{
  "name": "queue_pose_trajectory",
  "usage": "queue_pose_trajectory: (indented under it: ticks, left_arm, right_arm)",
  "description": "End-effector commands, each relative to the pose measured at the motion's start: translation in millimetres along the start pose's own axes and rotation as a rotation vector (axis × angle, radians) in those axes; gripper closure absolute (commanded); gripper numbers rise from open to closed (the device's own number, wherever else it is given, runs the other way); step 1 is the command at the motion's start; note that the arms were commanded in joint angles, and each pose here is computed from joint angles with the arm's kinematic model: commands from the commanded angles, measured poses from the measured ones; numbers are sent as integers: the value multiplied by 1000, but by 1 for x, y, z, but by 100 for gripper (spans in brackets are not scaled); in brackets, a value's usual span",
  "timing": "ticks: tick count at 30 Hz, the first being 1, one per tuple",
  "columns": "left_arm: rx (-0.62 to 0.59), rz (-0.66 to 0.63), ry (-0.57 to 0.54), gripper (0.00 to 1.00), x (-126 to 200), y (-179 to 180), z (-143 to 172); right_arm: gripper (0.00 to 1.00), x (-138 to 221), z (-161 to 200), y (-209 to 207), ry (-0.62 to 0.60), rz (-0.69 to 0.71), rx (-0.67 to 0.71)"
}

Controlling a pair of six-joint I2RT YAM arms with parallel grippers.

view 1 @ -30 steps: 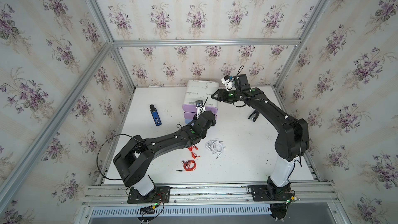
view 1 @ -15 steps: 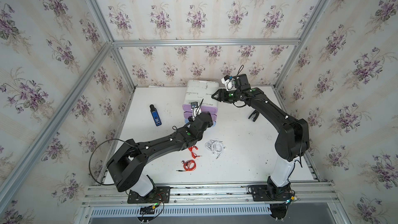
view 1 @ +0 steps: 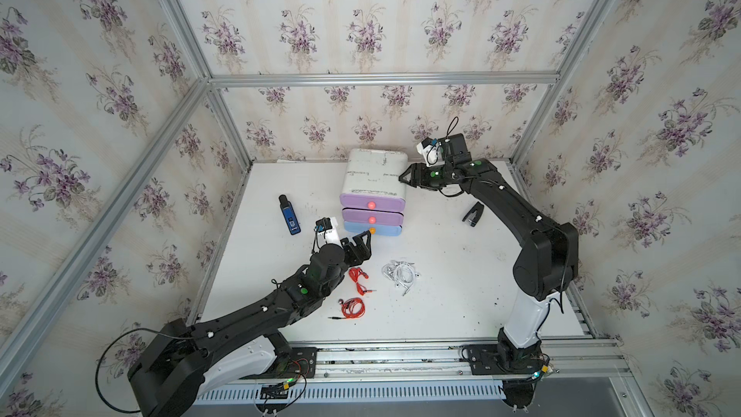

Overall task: Place the wired earphones into the drawer by color
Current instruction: Close the drawer in the storage box, then open the drawer in the storage box.

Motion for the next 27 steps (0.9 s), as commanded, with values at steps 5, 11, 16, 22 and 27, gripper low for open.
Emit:
queue_pose_trajectory:
  ticks: [5, 11, 16, 22, 27]
  left_arm:
    - [220, 280, -45, 13, -22, -8, -10]
    - [286, 331, -32, 19, -48, -1, -7]
    - [319, 334, -13, 27, -68, 1, -3]
    - [327, 323, -6, 30, -79, 7, -4]
    - [330, 301, 15, 32, -90, 11, 3]
  right_arm:
    - [37, 2, 1, -1, 4, 12, 5]
    - [37, 0, 1, -2, 6, 12, 2]
    - [37, -1, 2, -3, 9, 12, 3]
    - [37, -2, 3, -5, 16, 22, 7]
    - [37, -5, 4, -5, 20, 13, 2]
Point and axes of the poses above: each gripper's point midway between its finger pads, its own x axis back along the fingers, its own y axis along the line the jaws close on, z = x × y, the point moved 5 cm from there along x, back along the fingers, and after that the axes turned 5 degrees about -x, right-handed, at the moved point
